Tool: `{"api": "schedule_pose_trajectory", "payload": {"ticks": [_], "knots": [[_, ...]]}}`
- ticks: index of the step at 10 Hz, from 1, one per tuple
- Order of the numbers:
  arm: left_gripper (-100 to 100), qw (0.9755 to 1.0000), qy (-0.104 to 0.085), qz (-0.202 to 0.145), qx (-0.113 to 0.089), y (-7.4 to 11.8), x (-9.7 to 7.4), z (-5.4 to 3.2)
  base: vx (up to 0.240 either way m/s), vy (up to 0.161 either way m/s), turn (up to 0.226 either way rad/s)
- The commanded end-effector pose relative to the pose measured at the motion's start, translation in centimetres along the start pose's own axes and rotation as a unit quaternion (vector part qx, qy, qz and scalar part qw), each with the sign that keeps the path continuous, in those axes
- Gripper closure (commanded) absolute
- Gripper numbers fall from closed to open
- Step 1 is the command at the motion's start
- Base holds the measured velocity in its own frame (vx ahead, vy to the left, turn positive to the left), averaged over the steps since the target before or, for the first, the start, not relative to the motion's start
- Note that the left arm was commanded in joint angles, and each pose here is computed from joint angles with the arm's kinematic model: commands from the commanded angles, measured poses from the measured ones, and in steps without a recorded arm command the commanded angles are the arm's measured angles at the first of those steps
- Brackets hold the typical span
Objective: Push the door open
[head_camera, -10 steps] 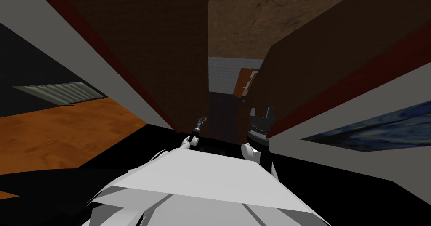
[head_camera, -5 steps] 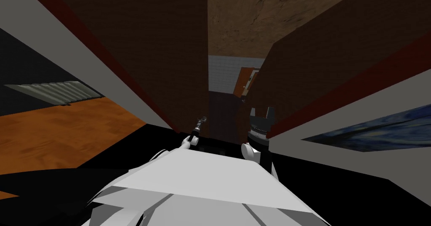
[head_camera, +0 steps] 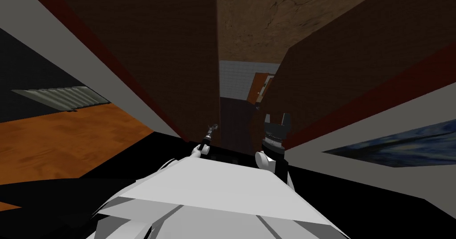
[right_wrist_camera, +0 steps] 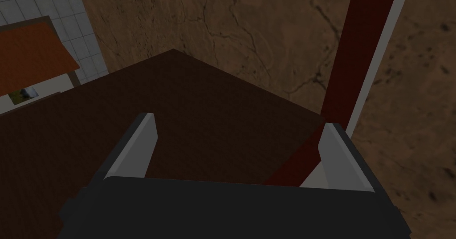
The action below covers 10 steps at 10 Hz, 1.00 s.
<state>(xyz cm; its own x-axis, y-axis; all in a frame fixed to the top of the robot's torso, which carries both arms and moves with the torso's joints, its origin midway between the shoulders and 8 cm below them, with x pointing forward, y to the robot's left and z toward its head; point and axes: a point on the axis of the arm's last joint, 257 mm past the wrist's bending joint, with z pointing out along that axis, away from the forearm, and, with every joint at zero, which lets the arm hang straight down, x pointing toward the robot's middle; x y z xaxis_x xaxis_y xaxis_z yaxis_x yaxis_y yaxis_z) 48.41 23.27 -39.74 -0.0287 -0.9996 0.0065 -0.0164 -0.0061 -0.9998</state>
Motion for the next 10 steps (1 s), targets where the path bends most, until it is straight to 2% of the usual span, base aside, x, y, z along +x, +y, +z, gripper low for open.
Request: {"api": "schedule_pose_trajectory", "payload": {"ticks": [1,7,9,10], "knots": [[100,0.9999,-0.01,0.001,0.01,-0.8,-1.1,0.48,0.167,-0.054,0.036],[100,0.9987,-0.05,0.002,0.009,-0.8,-4.6,0.13,0.193,-0.065,0.041],[100,0.9987,-0.05,0.002,0.009,-0.8,-4.6,0.13,0.076,-0.034,0.026],[100,0.9978,-0.066,0.002,0.009,-0.7,-6.0,-0.07,0.141,-0.057,0.045]]}}
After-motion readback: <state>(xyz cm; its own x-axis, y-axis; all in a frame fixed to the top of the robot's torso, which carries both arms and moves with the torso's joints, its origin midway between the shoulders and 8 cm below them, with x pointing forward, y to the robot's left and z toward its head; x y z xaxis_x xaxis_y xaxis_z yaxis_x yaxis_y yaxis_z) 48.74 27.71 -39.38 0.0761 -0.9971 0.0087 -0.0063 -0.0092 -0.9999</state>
